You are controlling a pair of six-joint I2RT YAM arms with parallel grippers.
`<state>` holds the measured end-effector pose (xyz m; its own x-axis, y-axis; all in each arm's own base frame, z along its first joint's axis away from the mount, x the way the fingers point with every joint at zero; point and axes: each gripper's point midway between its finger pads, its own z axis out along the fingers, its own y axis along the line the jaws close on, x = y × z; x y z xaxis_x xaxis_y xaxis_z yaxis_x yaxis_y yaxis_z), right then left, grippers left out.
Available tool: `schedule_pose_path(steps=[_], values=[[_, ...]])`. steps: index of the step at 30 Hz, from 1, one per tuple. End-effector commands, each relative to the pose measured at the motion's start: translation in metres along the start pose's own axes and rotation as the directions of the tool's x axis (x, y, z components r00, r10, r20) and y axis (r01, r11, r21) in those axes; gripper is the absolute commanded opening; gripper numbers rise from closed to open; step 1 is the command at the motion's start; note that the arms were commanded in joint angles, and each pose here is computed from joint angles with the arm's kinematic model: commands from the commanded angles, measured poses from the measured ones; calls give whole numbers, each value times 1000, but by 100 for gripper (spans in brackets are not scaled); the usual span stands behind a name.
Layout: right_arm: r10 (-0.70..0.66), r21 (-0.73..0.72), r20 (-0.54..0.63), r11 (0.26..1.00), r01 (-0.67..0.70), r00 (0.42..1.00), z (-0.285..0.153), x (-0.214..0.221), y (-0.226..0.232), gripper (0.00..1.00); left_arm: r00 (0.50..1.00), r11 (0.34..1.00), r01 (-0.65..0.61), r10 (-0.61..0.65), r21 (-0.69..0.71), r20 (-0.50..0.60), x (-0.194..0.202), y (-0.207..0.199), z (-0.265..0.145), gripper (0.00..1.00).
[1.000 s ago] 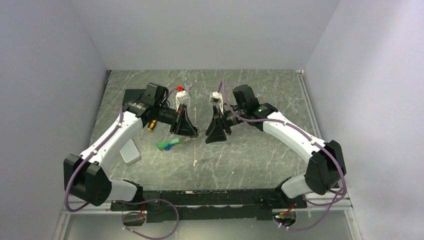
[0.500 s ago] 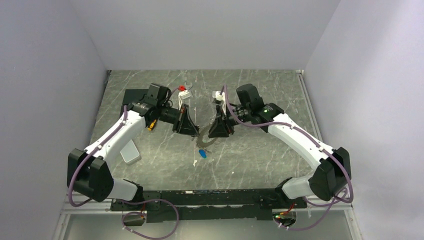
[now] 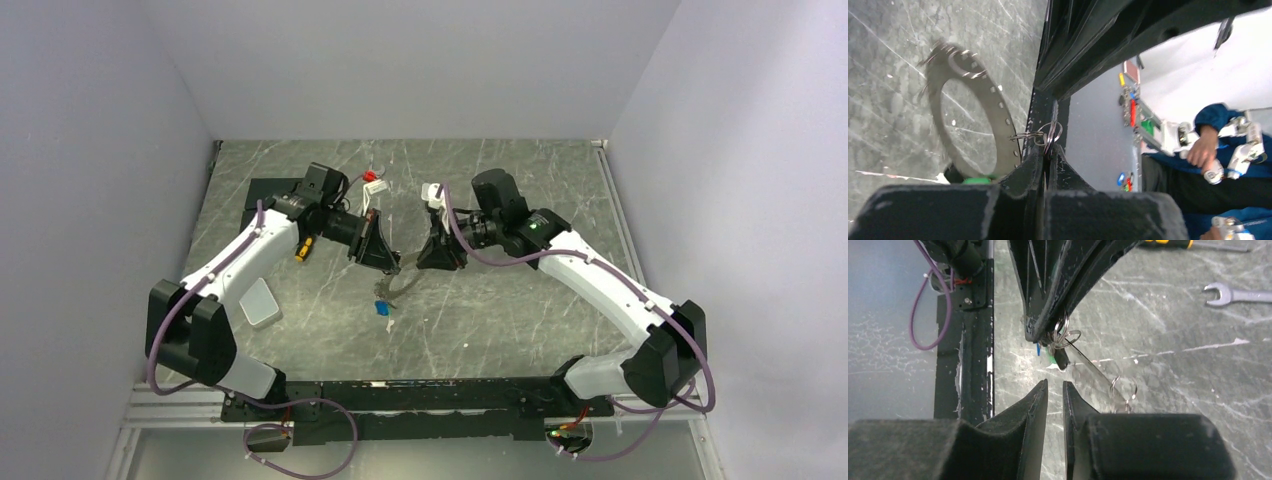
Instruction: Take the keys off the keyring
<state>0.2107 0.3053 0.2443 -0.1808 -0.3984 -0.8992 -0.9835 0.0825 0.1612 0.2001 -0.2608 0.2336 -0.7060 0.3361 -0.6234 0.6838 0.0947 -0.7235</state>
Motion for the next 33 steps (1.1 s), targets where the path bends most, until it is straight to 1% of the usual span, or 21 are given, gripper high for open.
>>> schedule_pose_path(steps=[1,7,12,18,21,27,32,33], values=[[-53,55,-4,997,53,999,2,9,-9,21,997,993,75,-76,86,14,-6,-9,5,0],[-74,81,-37,994,77,997,3,29,-13,22,972,964,232,-236,129,12,-8,13,19,0],[-85,108,-37,990,88,996,6,37,-19,22,966,963,259,-259,75,-13,-3,33,25,0],[-103,141,-12,984,104,995,16,40,-34,16,967,964,253,-253,79,-12,-7,31,24,0],[-132,145,-2,981,131,991,21,33,-38,14,959,955,282,-283,89,1,-10,32,21,0],[-188,161,-14,969,188,982,20,20,-44,15,923,923,371,-378,97,66,-20,50,6,0],[-187,165,-35,968,190,982,19,28,-44,19,916,917,392,-397,70,67,-21,64,7,0],[-184,167,-38,968,188,982,18,30,-43,21,915,917,393,-398,70,67,-22,66,7,0]])
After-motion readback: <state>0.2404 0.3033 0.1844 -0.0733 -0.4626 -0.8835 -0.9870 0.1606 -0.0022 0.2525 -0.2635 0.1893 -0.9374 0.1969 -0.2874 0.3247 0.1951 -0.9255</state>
